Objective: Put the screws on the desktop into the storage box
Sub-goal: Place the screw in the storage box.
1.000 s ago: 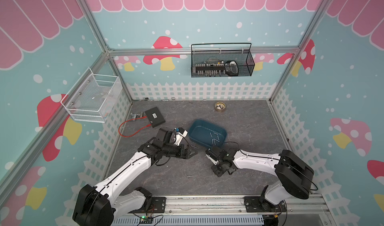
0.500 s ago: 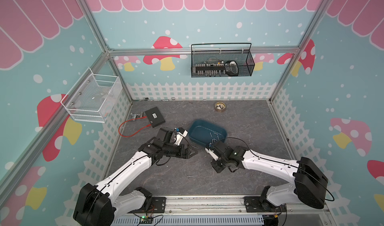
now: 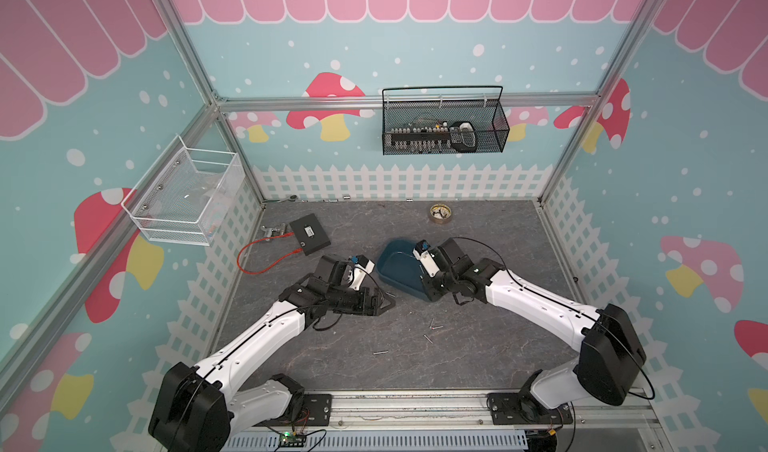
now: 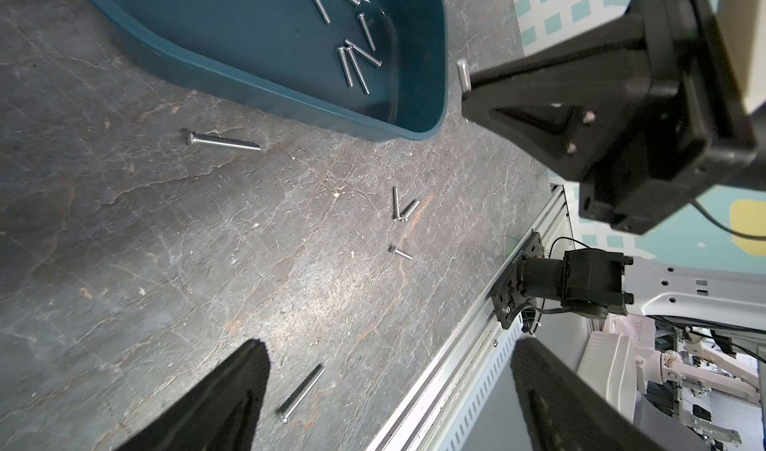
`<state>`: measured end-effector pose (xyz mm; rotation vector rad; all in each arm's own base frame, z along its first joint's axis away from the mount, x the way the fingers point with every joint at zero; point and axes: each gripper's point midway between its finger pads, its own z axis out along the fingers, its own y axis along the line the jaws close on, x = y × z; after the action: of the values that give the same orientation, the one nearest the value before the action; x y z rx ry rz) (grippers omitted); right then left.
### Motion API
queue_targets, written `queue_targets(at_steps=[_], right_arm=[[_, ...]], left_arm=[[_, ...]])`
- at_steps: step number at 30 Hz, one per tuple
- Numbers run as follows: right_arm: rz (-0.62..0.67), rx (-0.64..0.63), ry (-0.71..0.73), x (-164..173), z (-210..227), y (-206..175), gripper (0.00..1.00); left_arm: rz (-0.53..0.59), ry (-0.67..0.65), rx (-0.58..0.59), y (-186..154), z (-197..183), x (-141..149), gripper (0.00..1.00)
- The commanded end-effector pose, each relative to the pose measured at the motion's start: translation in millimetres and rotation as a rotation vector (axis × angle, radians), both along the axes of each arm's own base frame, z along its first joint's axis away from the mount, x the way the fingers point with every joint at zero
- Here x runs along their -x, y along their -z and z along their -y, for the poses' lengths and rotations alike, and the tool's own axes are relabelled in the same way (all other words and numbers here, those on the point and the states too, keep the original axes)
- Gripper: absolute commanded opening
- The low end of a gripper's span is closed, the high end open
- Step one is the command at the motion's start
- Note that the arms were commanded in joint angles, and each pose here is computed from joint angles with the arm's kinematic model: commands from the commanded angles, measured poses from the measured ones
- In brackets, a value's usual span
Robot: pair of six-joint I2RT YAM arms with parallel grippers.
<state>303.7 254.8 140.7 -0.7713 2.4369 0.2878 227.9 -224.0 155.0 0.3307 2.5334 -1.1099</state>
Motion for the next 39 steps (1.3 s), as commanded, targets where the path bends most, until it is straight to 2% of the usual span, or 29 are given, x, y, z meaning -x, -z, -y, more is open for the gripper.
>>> queue_targets(at_steps=[1, 4, 5, 12, 14, 22, 29, 34, 39], right_arm=[[0.032, 0.046, -0.006, -18.2, 3.5, 3.0, 0.05], [0.05, 0.063, 0.009, -30.3, 6.9, 3.3, 0.06], [0.053, 0.067, 0.013, -33.4, 7.6, 3.1, 0.09], [0.07, 0.035, 0.015, -38.2, 11.7, -6.2, 0.48], [0.065, -0.004, 0.001, -34.4, 11.7, -11.2, 0.6], [0.063, -0.204, -0.126, 3.8, -0.1, -39.5, 0.98], [-0.018, -0.323, -0.242, 49.8, -4.5, -49.9, 0.99], [-0.089, -0.409, -0.321, 86.7, -3.8, -55.5, 0.99], [-0.152, -0.451, -0.343, 109.3, 0.1, -59.0, 0.99]], left_arm=[[0.004, -0.023, -0.005, 1.7, -2.7, -4.7, 0.96], [0.004, -0.022, -0.005, 1.4, -2.1, -4.4, 0.96], [0.003, -0.021, -0.006, 1.7, -2.1, -4.4, 0.96], [-0.01, -0.018, -0.025, 6.7, -1.7, -2.3, 0.96], [-0.025, -0.022, -0.043, 10.8, -2.2, -1.8, 0.96], [-0.072, -0.029, -0.118, 22.8, 1.1, 5.0, 0.96], [-0.097, 0.013, -0.226, 38.5, 8.3, 18.9, 0.96], [-0.114, 0.032, -0.351, 54.5, 4.7, 26.9, 0.94], [-0.13, 0.06, -0.413, 62.7, 6.8, 35.7, 0.92]])
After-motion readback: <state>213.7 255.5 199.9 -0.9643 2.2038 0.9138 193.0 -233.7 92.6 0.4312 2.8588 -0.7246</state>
